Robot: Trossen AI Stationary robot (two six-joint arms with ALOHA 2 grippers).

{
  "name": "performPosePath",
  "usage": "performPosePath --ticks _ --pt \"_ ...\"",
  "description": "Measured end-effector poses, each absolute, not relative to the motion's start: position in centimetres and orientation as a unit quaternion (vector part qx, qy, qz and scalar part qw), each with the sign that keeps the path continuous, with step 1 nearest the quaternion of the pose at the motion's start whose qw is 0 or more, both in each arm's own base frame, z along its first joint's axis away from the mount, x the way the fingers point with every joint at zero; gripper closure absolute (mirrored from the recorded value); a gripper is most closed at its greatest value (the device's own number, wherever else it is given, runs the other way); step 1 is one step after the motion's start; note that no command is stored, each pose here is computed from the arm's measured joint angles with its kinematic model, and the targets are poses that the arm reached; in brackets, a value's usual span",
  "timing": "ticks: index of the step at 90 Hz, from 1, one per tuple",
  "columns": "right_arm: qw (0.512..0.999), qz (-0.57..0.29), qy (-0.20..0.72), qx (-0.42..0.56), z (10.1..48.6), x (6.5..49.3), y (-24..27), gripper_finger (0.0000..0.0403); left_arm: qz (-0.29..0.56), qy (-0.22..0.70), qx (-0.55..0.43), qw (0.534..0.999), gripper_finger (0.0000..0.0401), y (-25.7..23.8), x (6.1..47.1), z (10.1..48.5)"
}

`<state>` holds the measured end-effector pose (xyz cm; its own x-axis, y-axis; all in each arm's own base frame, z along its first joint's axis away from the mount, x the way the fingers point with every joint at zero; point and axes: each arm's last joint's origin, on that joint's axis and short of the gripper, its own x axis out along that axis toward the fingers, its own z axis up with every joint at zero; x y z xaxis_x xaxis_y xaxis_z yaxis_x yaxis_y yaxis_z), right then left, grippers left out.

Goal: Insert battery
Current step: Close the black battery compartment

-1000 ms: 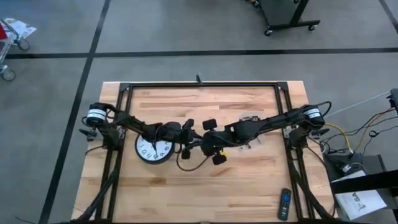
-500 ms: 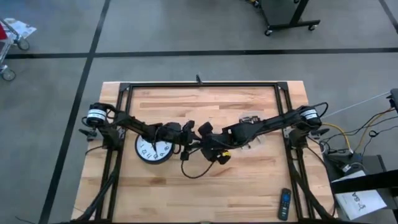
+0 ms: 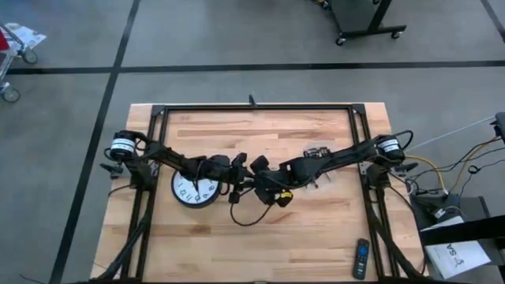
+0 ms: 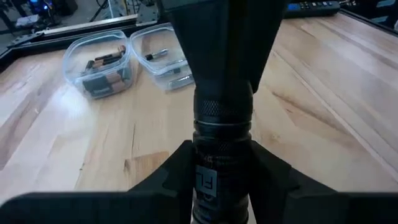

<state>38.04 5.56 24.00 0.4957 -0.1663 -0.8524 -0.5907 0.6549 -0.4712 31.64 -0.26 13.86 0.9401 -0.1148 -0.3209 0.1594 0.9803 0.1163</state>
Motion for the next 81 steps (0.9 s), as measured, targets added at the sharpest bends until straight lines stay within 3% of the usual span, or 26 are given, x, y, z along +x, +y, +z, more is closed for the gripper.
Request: performPosePath --ticks 26,65,81 --pt "0.759 0.148 0.486 -0.407 23.84 37.97 5.24 0.0274 -0.083 0.153 0.069 0.982 0.0311 -0.34 31.65 13.94" --pt "0.775 0.138 0.487 -0.379 23.78 38.02 5.21 0.0306 -0.086 0.155 0.068 0.982 0.0311 -0.36 31.62 13.89" --pt "0.776 0.138 0.484 -0.380 23.81 38.07 5.27 0.0281 -0.086 0.155 0.069 0.982 0.0311 -0.35 31.63 13.89"
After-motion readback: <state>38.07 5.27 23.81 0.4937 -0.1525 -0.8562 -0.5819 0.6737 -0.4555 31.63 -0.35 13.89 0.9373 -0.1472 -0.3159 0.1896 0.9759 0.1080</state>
